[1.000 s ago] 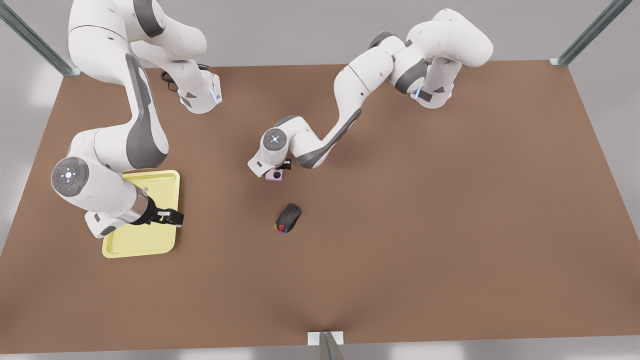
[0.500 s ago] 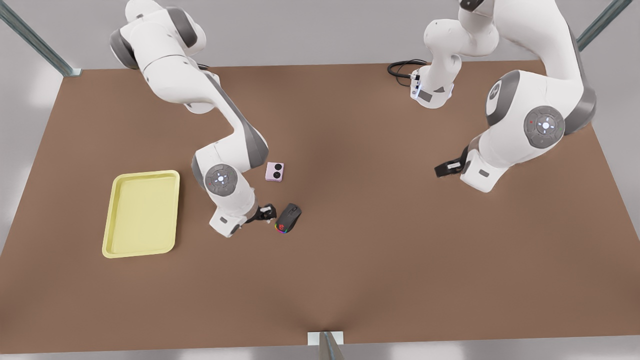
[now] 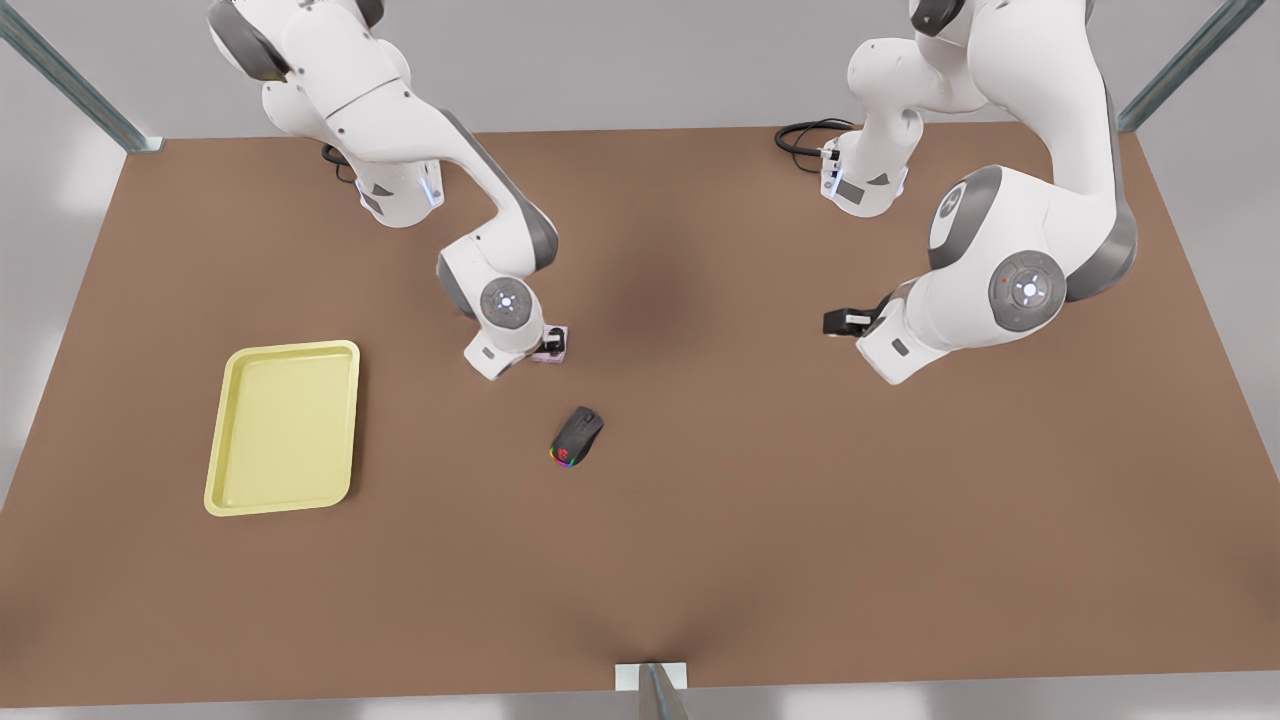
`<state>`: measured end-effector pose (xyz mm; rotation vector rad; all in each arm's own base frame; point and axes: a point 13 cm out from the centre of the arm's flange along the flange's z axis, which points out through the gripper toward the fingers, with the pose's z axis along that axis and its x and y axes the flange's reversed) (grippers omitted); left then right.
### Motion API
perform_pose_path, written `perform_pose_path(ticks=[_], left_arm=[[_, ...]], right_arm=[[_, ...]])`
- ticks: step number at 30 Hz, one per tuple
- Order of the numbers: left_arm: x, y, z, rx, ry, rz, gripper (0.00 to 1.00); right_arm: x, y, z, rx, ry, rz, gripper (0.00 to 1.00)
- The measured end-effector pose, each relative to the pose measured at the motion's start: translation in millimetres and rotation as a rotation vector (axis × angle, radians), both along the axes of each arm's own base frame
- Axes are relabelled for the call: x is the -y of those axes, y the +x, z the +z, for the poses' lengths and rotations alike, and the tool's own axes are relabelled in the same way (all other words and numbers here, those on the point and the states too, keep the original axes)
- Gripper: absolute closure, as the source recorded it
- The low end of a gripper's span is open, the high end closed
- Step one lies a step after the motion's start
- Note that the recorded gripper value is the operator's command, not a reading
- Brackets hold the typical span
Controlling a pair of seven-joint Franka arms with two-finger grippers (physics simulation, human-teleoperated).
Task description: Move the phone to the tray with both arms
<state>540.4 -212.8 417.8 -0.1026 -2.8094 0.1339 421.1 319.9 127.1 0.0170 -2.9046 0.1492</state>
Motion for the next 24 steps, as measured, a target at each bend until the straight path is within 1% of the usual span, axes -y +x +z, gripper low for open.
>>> perform_pose_path(ticks=[2,5,8,12,17,22,24], left_arm=[[0.2,0.7,0.1,0.004,-0.007,-0.017,0.0],[0.4,1.4,-0.3,0.008,-0.016,-0.04,0.0],[0.8,2.4,-3.6,0.006,-0.022,-0.059,0.0],[1.0,3.5,-6.7,0.006,-0.029,-0.08,0.0],[1.4,5.5,-7.8,0.012,-0.038,-0.1,0.0],[-2.1,8.1,-6.6,0.021,-0.043,-0.109,0.0],[-2.8,8.6,-6.2,0.023,-0.044,-0.113,0.0]], right_arm=[[-14.9,-19.6,-38.4,-0.014,0.012,-0.028,0.0],[-25.8,-12.5,-63.9,0.02,0.054,-0.086,0.0],[-27.9,-1.9,-68.5,0.061,0.084,-0.129,0.0],[-21.4,2.6,-71.7,0.088,0.1,-0.161,0.0],[-26.1,-2.5,-80.6,0.097,0.109,-0.161,0.0],[-29.8,-16.2,-84.7,0.091,0.111,-0.15,0.0],[-26.7,-13.9,-79.2,0.096,0.106,-0.148,0.0]])
